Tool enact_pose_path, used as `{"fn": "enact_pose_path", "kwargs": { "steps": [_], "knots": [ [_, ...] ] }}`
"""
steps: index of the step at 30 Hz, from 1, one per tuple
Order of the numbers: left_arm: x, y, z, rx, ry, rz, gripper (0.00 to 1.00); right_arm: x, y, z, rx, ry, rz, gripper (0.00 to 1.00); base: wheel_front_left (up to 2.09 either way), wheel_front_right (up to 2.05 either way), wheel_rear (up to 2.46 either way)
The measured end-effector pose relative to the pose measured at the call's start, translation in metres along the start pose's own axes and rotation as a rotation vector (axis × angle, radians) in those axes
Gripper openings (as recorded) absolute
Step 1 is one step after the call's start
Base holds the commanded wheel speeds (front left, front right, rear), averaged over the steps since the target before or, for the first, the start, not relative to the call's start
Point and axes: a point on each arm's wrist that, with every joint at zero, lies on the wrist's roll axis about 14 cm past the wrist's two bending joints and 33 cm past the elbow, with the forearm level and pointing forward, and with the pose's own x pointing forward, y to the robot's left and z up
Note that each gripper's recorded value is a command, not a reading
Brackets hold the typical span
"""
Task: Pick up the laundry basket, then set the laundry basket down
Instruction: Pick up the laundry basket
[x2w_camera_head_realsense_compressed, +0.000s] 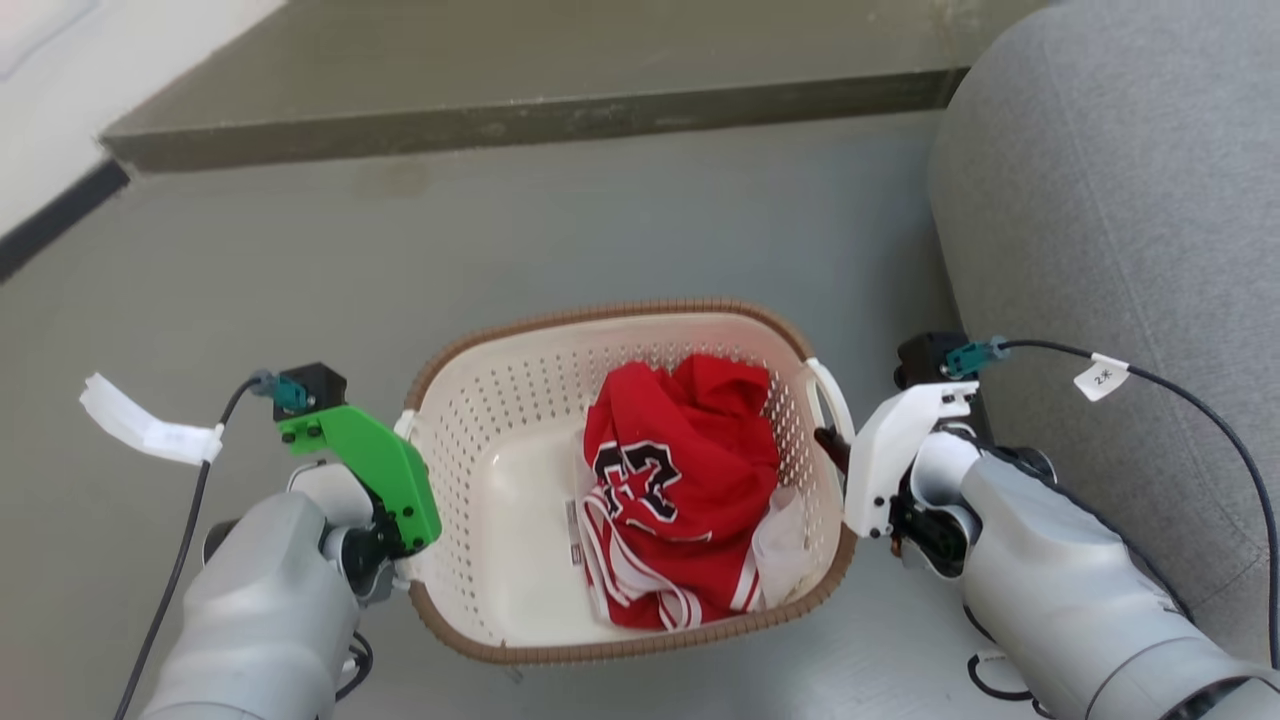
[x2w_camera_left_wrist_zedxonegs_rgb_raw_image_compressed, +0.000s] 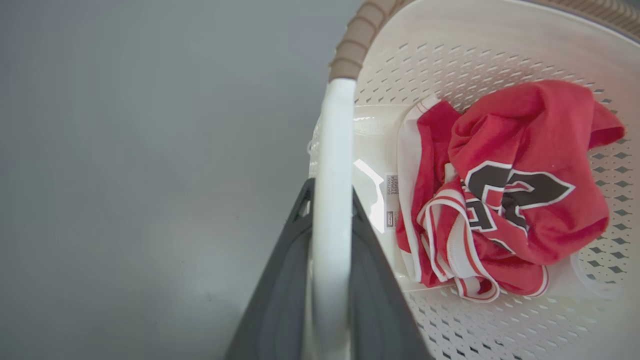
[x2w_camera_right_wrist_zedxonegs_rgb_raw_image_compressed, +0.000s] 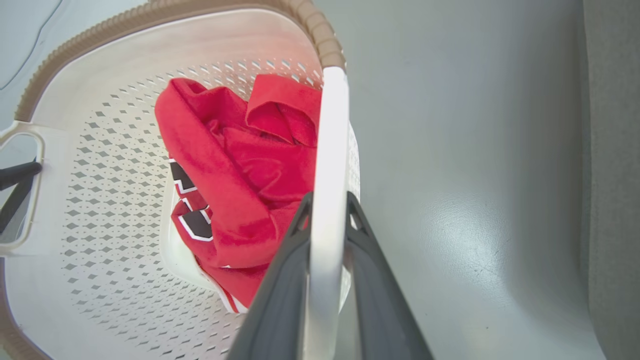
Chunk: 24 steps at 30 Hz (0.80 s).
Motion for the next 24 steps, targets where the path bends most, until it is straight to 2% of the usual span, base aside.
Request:
{"fn": "enact_pose_path", "kwargs": {
  "steps": [24],
  "knots": [
    [-0.034,-0.013,-0.026,0.006,0.023,-0.01,0.0,-0.041,0.013,-0.02,0.033,0.01,-0.001,0.0,0.0,0.0,0.0]
  ]
}}
